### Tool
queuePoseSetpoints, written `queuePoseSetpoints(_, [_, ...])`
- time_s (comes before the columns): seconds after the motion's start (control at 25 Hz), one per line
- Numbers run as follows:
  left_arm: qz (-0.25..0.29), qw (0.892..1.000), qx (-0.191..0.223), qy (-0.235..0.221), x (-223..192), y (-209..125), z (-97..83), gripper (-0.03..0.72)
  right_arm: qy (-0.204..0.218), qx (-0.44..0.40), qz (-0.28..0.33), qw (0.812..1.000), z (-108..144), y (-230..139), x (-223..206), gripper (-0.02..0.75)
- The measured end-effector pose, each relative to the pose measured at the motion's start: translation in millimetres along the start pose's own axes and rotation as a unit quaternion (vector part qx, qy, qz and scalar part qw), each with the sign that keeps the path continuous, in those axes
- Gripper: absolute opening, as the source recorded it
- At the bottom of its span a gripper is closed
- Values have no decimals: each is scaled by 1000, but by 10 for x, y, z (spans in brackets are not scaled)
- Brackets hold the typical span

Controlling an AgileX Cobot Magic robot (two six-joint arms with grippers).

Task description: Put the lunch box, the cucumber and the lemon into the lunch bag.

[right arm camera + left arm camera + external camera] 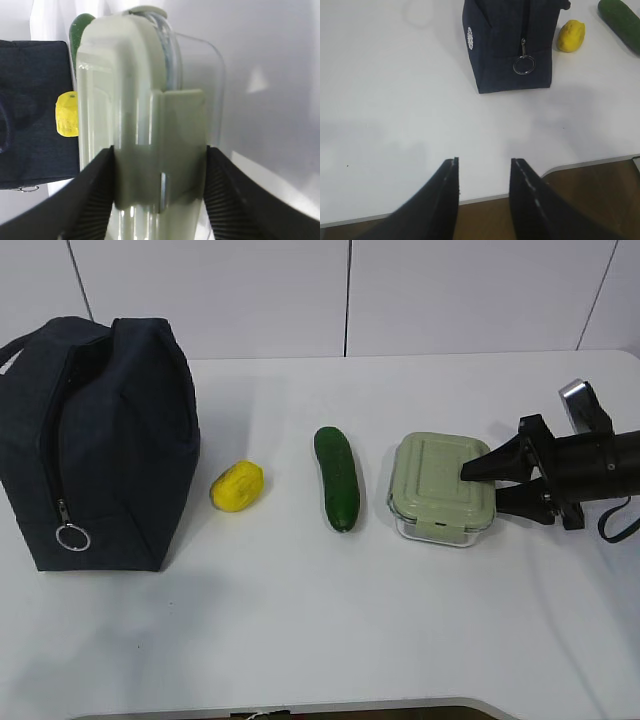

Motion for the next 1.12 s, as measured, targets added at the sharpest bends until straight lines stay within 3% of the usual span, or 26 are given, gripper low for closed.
queuePoseSetpoints(0.6, [0, 1000, 0, 0, 0, 0, 0, 242, 2, 8, 1, 1000, 6, -3, 0, 397])
queuePoseSetpoints(1.12, [0, 1000, 0, 0, 0, 0, 0, 242, 27, 19, 23, 999, 97, -92, 1, 392])
Point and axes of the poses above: a point on each arm's last joint axis where the gripper is mounted, x pointing back along that axis away from the gripper, z along the wrist's bending axis when the last joint is at zero, y = z × x, the point moved 10 cm from there along -x, pointing out along that axis toward the gripper, and after that the axes turned 7 degrees about x, right-handed, at the moved point
